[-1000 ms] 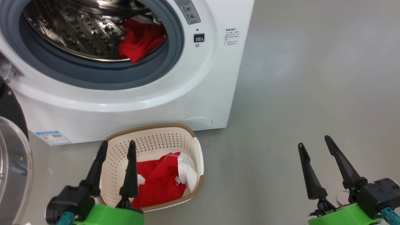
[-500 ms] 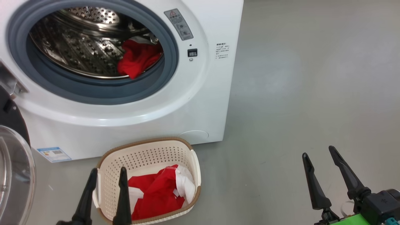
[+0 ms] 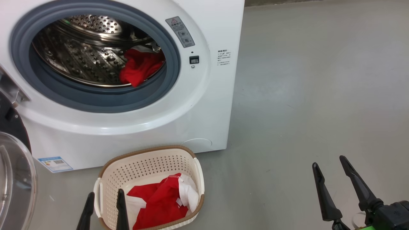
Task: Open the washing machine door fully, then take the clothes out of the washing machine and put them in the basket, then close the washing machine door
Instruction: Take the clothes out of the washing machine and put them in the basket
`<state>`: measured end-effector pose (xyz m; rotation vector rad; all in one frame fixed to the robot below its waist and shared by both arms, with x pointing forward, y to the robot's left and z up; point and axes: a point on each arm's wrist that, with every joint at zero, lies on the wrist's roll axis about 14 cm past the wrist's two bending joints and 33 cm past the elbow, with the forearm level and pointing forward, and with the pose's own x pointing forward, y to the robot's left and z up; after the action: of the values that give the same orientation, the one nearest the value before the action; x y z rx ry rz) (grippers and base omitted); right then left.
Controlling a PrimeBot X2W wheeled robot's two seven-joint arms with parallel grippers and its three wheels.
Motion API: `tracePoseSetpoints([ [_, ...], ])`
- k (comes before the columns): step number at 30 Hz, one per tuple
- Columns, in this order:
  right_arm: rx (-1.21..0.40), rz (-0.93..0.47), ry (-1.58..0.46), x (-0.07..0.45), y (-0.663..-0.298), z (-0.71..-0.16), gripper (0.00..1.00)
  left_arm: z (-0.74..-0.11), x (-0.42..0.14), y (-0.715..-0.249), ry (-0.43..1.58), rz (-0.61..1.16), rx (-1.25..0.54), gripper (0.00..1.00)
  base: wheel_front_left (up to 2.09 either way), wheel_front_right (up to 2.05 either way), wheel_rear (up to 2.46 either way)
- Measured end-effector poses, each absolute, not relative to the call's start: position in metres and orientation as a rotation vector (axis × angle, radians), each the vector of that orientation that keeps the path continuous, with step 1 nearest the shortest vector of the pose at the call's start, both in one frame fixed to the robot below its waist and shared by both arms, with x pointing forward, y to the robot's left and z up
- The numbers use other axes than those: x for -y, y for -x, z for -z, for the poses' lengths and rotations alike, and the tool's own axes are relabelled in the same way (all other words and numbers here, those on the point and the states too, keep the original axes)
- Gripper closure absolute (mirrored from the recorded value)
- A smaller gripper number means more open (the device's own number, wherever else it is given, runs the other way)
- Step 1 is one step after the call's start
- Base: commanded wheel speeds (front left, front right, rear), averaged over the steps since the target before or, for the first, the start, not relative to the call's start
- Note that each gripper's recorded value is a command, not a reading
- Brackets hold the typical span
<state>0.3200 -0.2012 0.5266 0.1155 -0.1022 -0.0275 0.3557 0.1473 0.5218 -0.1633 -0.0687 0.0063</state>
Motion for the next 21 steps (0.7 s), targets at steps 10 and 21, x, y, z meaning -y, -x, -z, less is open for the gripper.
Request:
tracePoseSetpoints([
  [10,0.110,0.028,-0.117,0.2013,-0.3193,-0.5281,0.00,-0.5194,-0.1474,-0.3531,0.164,-0.010,0.060,0.00,0.00,0.00,0.00],
  [21,0.129,0.021,-0.119,0.1994,-0.3165,-0.5332,0.00,-0.5251,-0.1470,-0.3491,0.164,-0.008,0.077,0.00,0.00,0.00,0.00],
])
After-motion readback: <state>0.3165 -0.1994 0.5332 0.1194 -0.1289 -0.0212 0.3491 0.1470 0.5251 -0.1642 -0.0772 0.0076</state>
